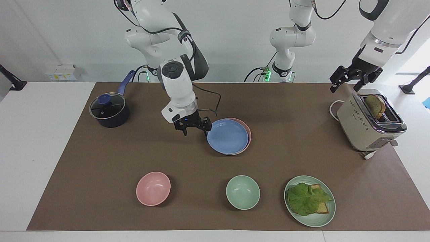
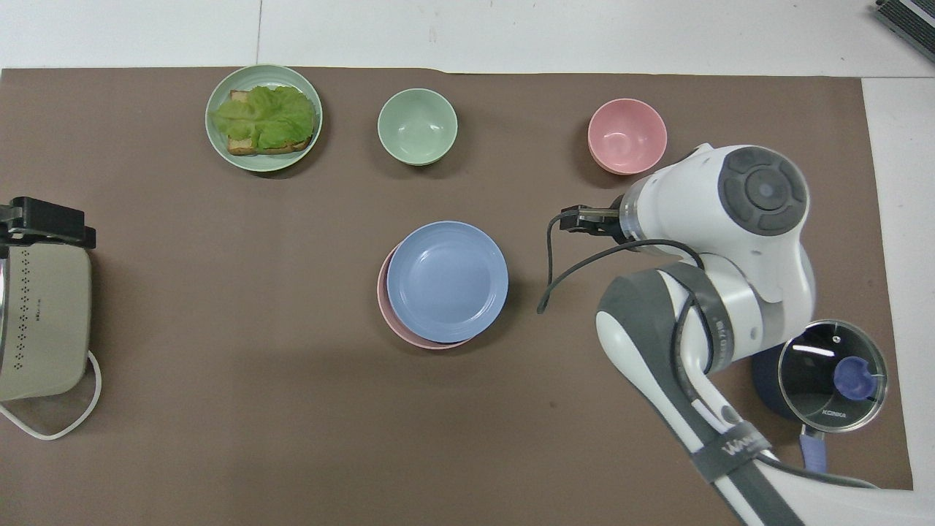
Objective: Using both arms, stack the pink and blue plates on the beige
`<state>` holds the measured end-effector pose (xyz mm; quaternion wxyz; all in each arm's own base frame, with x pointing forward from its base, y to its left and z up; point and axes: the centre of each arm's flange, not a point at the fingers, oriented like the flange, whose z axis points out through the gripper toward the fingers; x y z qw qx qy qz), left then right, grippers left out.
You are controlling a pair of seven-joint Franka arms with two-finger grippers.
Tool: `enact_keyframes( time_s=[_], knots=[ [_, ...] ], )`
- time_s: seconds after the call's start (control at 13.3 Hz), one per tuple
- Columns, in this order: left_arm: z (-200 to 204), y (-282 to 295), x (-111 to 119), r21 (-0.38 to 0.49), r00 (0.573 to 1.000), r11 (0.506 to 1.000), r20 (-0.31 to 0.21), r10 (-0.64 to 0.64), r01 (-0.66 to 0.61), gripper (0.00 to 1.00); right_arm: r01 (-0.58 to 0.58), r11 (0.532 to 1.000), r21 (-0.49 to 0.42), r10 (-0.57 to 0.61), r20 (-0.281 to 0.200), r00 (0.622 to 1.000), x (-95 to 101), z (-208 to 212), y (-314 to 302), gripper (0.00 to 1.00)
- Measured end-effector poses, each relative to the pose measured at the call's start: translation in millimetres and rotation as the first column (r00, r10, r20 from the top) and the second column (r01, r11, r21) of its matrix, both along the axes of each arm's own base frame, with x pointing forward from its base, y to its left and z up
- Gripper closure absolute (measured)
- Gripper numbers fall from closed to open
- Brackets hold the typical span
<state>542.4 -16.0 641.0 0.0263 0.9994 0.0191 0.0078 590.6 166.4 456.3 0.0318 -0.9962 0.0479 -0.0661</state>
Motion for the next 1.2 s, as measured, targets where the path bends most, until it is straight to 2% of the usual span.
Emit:
enact_keyframes(
  time_s=[0.22,0.53,0.82,1.05,1.2],
  knots=[
    [0,0,0,0.0,1.0,1.0,0.0,0.0,0.0,0.0,-0.029,0.999,-0.02,0.029,-0.014,0.999,-4.3,35,-50,0.0],
    [0,0,0,0.0,1.0,1.0,0.0,0.0,0.0,0.0,0.001,0.999,-0.032,-0.002,-0.042,0.999,-24.0,91,-96,0.0],
    [0,0,0,0.0,1.0,1.0,0.0,0.0,0.0,0.0,0.002,0.999,-0.037,-0.004,-0.056,0.998,-37.5,148,-115,0.0],
    [0,0,0,0.0,1.0,1.0,0.0,0.0,0.0,0.0,0.011,0.999,-0.036,-0.013,-0.057,0.998,-41.6,174,-123,0.0],
    [0,0,0,0.0,1.0,1.0,0.0,0.0,0.0,0.0,0.011,0.999,-0.038,-0.014,-0.076,0.997,-47.3,191,-132,0.0]
  ],
)
